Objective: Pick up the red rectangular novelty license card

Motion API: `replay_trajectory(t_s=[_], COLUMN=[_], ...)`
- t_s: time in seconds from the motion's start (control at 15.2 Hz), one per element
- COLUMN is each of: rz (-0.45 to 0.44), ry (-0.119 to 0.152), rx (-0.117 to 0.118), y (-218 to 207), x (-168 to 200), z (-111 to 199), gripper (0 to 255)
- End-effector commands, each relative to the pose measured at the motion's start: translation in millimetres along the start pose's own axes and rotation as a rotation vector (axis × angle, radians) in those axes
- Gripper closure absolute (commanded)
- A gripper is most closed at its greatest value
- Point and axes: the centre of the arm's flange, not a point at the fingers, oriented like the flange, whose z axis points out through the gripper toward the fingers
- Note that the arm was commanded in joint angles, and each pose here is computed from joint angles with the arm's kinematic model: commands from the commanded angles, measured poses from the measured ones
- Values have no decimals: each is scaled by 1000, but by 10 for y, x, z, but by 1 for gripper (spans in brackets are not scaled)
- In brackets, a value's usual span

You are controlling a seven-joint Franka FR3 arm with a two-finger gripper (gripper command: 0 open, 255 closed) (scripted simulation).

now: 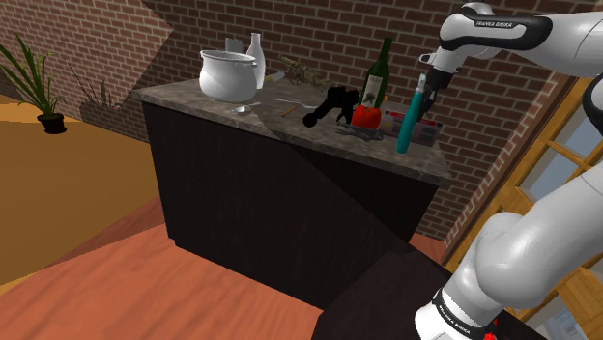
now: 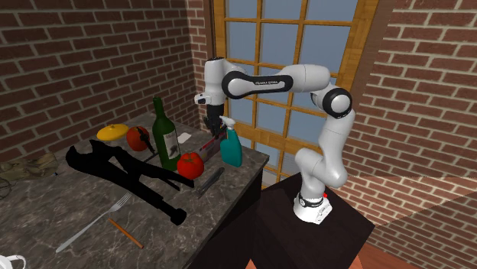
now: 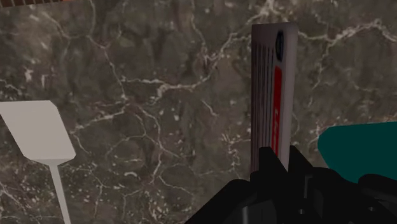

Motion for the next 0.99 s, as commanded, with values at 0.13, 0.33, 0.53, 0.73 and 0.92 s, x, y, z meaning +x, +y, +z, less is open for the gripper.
replay_trajectory(t_s=[0.13, 0.33, 0.53, 0.73, 0.92], rz=[0, 0, 0, 0, 0], ry=[0, 0, 0, 0, 0], rx=[0, 0, 0, 0, 0], y=[-2, -3, -3, -4, -4], x=[20, 35, 51, 67, 83], z=[-159, -317, -474, -632, -790], gripper=[255, 255, 255, 255, 255])
